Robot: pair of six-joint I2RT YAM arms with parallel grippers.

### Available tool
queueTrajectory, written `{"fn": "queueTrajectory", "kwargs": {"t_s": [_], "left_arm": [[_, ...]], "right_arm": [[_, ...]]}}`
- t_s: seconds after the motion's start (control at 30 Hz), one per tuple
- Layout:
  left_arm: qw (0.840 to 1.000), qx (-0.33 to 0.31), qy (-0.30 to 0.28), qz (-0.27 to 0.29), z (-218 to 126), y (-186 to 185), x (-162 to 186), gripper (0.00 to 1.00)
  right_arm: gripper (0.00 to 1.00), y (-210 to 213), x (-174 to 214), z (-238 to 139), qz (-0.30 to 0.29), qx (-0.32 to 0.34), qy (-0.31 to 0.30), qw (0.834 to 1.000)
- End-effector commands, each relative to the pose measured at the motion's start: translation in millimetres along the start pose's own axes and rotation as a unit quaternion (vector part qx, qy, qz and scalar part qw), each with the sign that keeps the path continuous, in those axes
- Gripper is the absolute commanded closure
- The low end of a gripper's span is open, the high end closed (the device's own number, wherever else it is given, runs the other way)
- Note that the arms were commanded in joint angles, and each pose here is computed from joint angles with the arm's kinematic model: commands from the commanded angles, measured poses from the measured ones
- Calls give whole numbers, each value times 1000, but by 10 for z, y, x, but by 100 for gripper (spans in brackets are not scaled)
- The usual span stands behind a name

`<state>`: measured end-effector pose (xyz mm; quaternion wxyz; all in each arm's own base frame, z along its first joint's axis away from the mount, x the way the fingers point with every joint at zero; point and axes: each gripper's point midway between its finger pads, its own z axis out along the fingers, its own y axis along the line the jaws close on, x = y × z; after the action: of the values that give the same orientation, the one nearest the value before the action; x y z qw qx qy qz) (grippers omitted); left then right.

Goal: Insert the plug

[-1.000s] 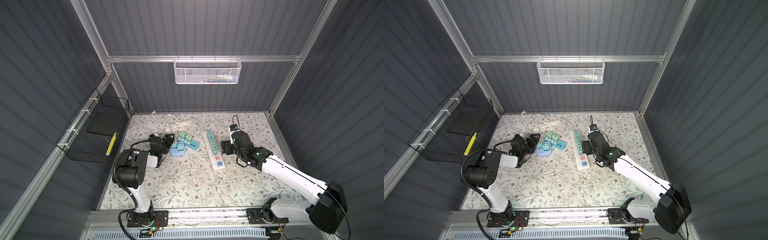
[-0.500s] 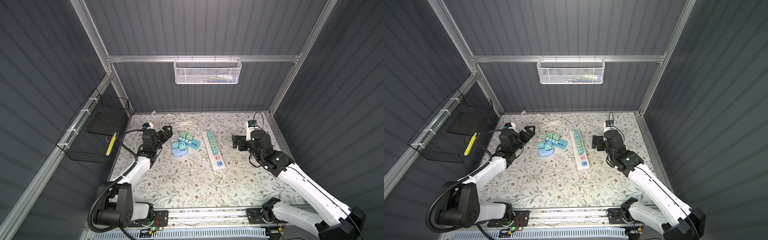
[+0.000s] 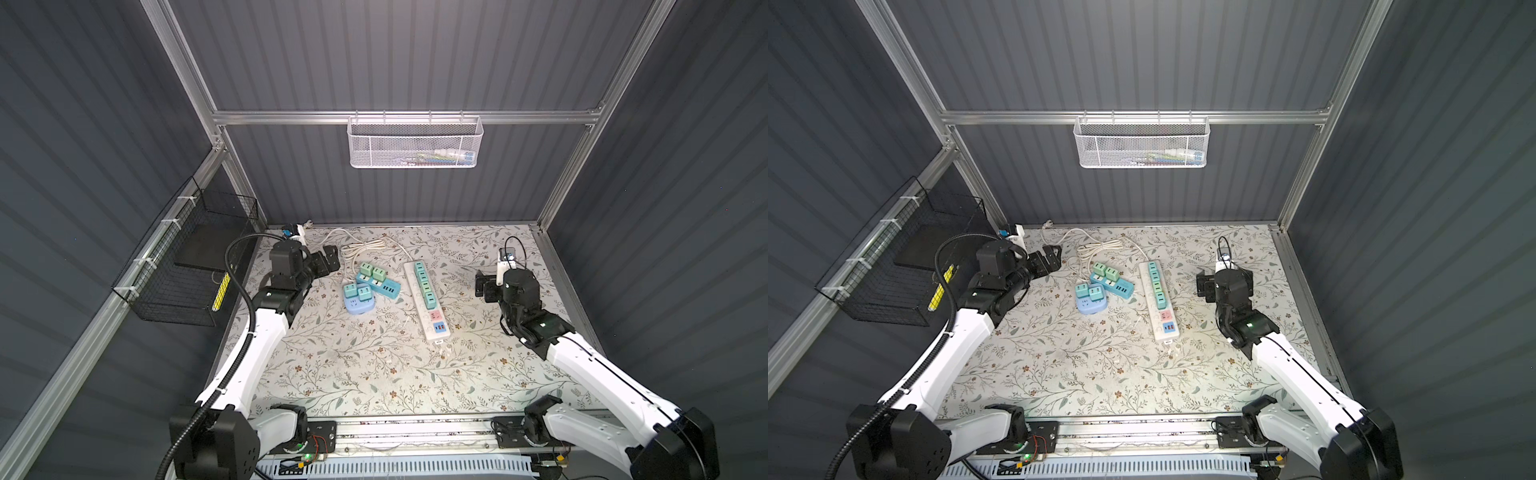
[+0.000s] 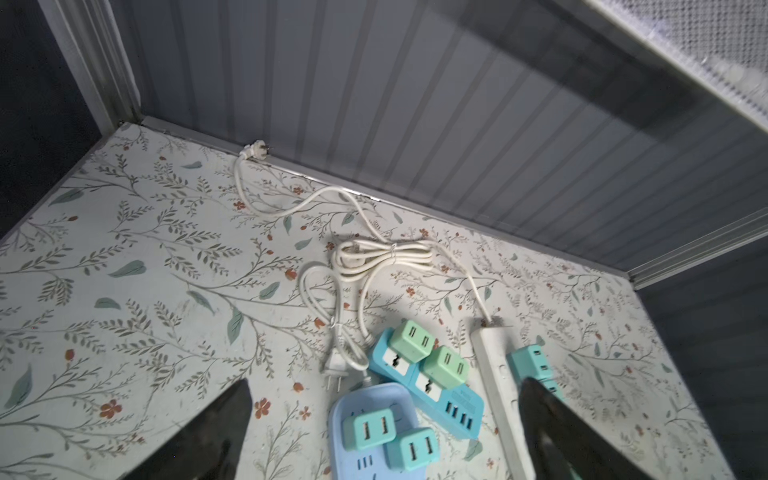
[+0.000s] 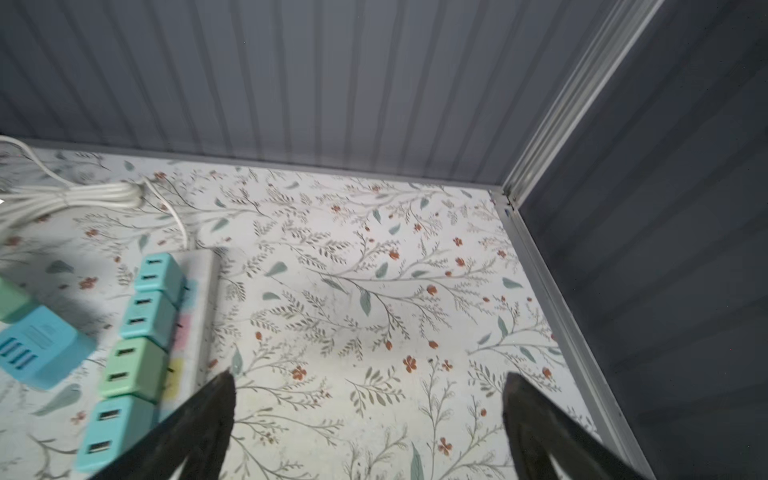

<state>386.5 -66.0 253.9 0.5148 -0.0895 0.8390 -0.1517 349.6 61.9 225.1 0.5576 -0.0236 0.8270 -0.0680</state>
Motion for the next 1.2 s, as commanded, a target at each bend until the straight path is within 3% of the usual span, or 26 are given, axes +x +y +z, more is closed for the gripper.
{"fn": "queueTrajectory", "kwargs": {"t_s": [0.0, 0.07, 0.2, 0.33, 0.63, 0.93, 1.17], "left_arm": [[998, -62, -24, -1, 66, 317, 150, 0], [995, -90, -28, 11, 94, 466, 254, 0], [991, -73, -37, 110, 192, 502, 425, 0], [984, -123, -80, 99, 254, 798, 596, 0], [959, -181, -166, 139, 204, 1286, 921, 0], [961, -143, -177, 155, 402, 1287, 1191, 0], [968, -146, -118, 164, 656, 1278, 1185, 0]], "right_arm": [[1, -18, -149, 48, 33, -46, -34, 998], [1, -97, -53, 138, 41, -46, -20, 998], [1, -258, 62, 275, 68, -46, -11, 997], [1, -348, 155, 375, 69, -48, -25, 996], [1, -323, 281, 470, 52, -76, -16, 996], [1, -353, 366, 467, 32, -73, -8, 997], [1, -315, 598, 480, -21, -87, 1, 996]]}}
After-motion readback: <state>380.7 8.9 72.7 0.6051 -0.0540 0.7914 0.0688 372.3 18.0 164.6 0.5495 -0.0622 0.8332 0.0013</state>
